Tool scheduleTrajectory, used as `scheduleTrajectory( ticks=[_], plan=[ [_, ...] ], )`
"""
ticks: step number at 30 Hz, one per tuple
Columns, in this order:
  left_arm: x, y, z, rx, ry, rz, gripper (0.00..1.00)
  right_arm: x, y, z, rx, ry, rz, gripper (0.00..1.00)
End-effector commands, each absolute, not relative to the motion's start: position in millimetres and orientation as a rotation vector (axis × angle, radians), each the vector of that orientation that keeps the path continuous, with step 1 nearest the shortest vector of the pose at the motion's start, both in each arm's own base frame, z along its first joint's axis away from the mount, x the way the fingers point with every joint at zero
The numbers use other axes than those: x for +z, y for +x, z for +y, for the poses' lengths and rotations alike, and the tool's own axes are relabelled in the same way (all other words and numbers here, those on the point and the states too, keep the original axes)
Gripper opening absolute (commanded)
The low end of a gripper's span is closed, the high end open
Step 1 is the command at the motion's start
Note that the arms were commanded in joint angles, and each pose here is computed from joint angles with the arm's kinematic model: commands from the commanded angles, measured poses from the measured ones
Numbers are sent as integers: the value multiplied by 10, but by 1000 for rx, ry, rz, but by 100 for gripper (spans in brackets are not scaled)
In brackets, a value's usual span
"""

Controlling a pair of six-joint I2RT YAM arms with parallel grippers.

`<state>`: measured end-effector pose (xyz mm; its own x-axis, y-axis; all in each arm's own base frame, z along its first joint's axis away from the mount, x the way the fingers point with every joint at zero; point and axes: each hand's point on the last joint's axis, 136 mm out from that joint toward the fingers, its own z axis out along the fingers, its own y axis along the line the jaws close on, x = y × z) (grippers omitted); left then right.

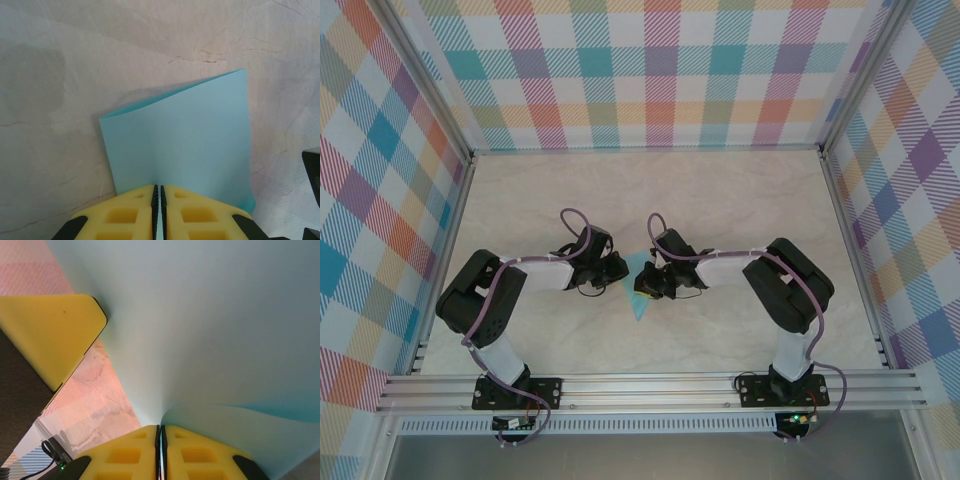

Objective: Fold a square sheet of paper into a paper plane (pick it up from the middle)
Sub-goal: Third fold the triangle at the center of the table.

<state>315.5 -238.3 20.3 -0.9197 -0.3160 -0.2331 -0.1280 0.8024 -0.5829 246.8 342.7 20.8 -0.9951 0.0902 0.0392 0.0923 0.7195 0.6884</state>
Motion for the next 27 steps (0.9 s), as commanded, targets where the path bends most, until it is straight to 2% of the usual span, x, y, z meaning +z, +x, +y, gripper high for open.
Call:
scheduleTrajectory(
  ticks=[1, 20, 23, 27],
  plan=[
    [129, 3112, -2424, -815, -312, 2707, 14, 206, 2524, 3454, -1172, -129, -2926, 12],
    [138, 3112, -2429, -816, -308, 2707, 14, 143, 2530, 3469, -1160, -133, -2917, 13],
    [171, 3120, -2434, -821, -313, 2700, 14, 105, 2514, 3441, -1133, -142, -2920, 17],
    [366, 3182, -2375, -795, -340, 2647, 16, 32, 2478, 3370, -1073, -155, -2933, 28]
  ],
)
